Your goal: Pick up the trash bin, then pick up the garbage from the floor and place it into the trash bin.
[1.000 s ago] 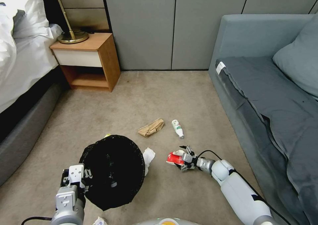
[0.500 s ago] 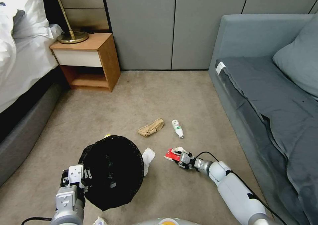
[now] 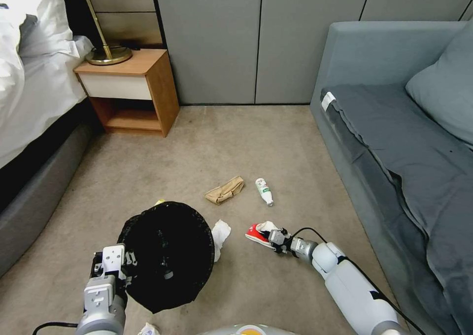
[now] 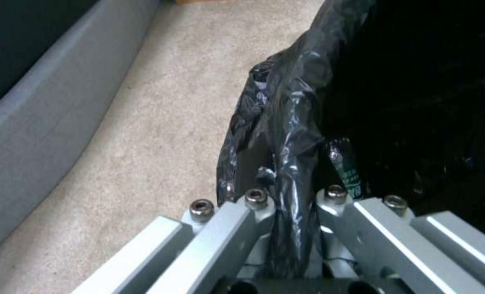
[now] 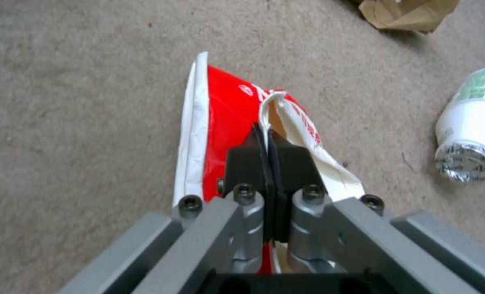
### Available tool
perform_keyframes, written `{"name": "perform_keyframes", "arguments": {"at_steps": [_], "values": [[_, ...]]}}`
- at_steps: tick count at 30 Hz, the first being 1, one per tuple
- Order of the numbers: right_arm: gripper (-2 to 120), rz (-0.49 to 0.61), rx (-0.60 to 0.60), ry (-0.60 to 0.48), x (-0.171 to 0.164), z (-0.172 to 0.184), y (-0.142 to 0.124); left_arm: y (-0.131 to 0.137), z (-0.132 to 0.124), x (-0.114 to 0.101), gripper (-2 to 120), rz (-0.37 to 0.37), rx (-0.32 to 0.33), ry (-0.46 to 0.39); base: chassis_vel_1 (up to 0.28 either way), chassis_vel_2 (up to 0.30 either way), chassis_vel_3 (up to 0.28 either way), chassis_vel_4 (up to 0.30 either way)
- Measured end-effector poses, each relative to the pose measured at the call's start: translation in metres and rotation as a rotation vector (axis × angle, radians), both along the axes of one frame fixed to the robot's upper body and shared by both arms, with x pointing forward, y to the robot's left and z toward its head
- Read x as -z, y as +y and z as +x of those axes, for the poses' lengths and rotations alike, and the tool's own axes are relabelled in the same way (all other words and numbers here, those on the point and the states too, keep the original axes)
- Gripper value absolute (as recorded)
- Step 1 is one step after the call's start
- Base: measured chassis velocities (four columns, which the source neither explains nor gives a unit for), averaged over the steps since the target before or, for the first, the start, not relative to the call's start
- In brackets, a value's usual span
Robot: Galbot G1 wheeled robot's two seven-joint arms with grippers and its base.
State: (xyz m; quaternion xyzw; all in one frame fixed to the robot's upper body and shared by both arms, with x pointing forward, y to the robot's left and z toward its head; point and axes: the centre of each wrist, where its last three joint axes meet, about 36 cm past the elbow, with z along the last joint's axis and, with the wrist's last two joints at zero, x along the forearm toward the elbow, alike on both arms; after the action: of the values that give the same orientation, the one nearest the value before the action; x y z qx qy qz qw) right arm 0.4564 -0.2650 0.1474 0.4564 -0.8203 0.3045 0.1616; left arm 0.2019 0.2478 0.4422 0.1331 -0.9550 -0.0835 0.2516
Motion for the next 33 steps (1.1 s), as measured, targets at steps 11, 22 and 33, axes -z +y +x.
{"name": "perform_keyframes", "arguments": {"at_steps": [11,22,33], "values": [[0,0.037,0.046,-0.052,-0.005,-0.004,-0.001,-0.001,0.001,0.001,1,-0.003,0.007,-0.002,0.000,0.000,0.000,0.000],[0,0.378,0.173,-0.384,-0.115,0.010,0.032,0.001,0.004,0.005,1,-0.006,0.020,0.002,0.000,0.000,0.000,0.000],[0,0.775,0.106,-0.475,-0.242,-0.027,0.087,-0.003,0.008,0.011,1,-0.022,0.033,0.013,0.000,0.000,0.000,0.000]]}}
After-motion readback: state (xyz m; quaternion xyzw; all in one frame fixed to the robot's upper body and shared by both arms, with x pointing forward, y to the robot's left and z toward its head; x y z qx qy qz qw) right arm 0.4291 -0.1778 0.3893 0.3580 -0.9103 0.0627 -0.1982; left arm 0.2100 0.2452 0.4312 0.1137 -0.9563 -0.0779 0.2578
